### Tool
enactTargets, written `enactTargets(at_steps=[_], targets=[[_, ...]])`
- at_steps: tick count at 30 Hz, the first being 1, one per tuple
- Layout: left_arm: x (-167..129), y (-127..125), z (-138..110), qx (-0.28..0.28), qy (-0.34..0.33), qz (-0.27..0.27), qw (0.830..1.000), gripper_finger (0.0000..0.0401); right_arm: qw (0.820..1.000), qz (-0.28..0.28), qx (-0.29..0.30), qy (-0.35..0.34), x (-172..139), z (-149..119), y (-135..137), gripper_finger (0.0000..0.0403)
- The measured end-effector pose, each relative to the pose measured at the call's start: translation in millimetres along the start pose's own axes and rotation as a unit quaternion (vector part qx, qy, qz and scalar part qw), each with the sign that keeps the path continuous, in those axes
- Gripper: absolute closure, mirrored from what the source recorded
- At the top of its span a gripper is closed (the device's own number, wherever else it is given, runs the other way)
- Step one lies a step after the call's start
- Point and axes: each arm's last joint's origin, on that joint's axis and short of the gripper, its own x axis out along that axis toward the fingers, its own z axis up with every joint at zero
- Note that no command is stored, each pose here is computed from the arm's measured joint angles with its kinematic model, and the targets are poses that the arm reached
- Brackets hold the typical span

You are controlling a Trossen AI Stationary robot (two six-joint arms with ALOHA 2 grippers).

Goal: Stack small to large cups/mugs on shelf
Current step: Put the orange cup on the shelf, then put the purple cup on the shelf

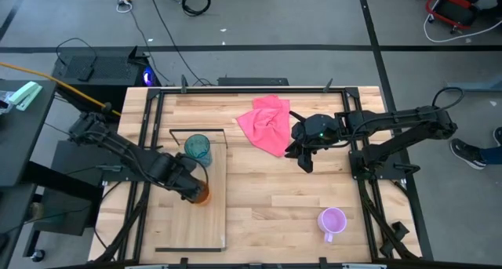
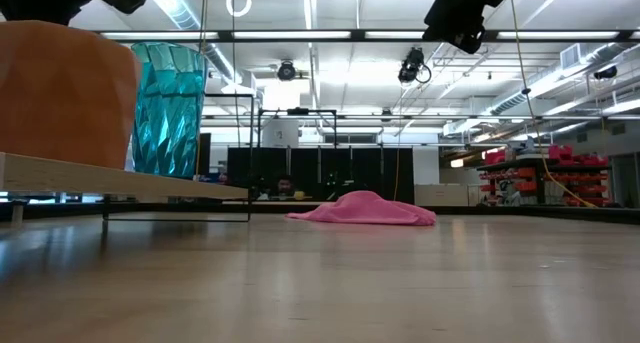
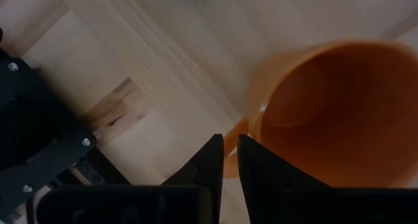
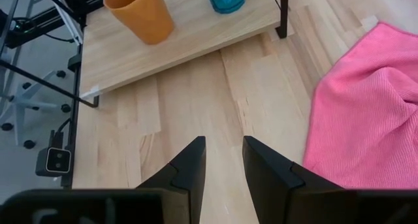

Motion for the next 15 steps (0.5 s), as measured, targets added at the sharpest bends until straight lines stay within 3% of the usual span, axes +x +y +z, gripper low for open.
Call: enactTargets(at_steps=[5, 11, 15], targets=[[-16, 12, -1, -0.040, -0.029, -0.033, 0.998, 0.0344, 1.000, 0.000, 0.005, 0.000, 0, 0, 0, 0.0294], [-44, 21, -1, -0.071, -0.112, -0.097, 0.986, 0.0345, 1.000, 0.008, 0.025, 0.006, 0, -1, 0, 0.0294], [-64, 13, 5, -0.050, -0.174, -0.155, 0.971, 0.0351, 0.996, 0.044, 0.070, 0.027, 0, -2, 2, 0.0294]])
